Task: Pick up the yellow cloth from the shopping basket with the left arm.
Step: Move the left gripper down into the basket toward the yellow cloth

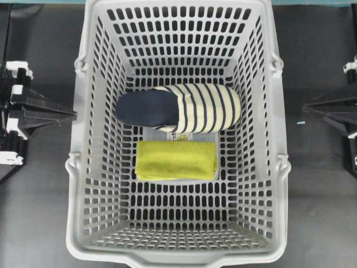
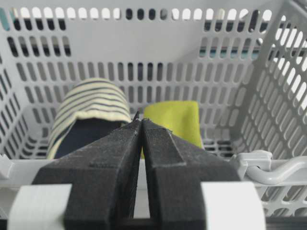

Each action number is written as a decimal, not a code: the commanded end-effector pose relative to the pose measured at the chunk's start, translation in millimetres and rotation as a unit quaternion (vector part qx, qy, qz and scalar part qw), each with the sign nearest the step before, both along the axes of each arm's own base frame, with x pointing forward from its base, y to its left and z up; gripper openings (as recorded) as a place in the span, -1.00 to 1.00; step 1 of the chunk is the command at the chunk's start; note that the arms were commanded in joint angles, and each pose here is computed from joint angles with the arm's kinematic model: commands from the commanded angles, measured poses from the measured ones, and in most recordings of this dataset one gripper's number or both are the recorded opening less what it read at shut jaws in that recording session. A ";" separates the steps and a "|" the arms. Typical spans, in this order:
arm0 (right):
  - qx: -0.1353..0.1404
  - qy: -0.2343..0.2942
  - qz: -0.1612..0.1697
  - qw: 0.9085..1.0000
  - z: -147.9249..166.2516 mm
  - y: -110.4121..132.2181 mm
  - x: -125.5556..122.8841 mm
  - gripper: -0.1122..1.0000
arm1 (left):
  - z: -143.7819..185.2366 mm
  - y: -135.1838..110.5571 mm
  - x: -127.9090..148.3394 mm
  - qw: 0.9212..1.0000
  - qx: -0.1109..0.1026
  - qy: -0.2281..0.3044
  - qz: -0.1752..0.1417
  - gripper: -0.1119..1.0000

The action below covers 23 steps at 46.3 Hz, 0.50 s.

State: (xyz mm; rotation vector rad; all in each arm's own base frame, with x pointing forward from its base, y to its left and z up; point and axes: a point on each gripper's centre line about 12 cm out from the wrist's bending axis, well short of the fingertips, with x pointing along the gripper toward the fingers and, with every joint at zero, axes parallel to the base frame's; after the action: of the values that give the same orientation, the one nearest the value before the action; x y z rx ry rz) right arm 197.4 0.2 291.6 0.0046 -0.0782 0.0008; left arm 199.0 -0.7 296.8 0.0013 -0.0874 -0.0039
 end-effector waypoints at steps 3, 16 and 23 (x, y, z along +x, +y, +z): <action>0.017 0.000 0.002 1.000 5.7 0.6 3.4 -0.79 | 28.7 -0.1 2.6 0.999 0.015 -0.029 -0.001 -0.73; 0.041 0.054 0.001 0.998 -1.0 0.2 1.2 -0.79 | 62.7 1.3 19.7 0.998 -0.009 0.058 0.003 -0.80; 0.042 0.050 -0.003 0.998 4.5 -1.5 -3.3 -0.79 | 74.8 1.0 38.0 0.993 -0.021 0.116 0.005 -0.80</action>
State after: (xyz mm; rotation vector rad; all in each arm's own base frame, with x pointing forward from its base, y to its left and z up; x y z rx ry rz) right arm 193.9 0.3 283.1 0.0840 0.0552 -0.0022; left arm 226.6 0.2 354.2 -0.0398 0.1164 0.0057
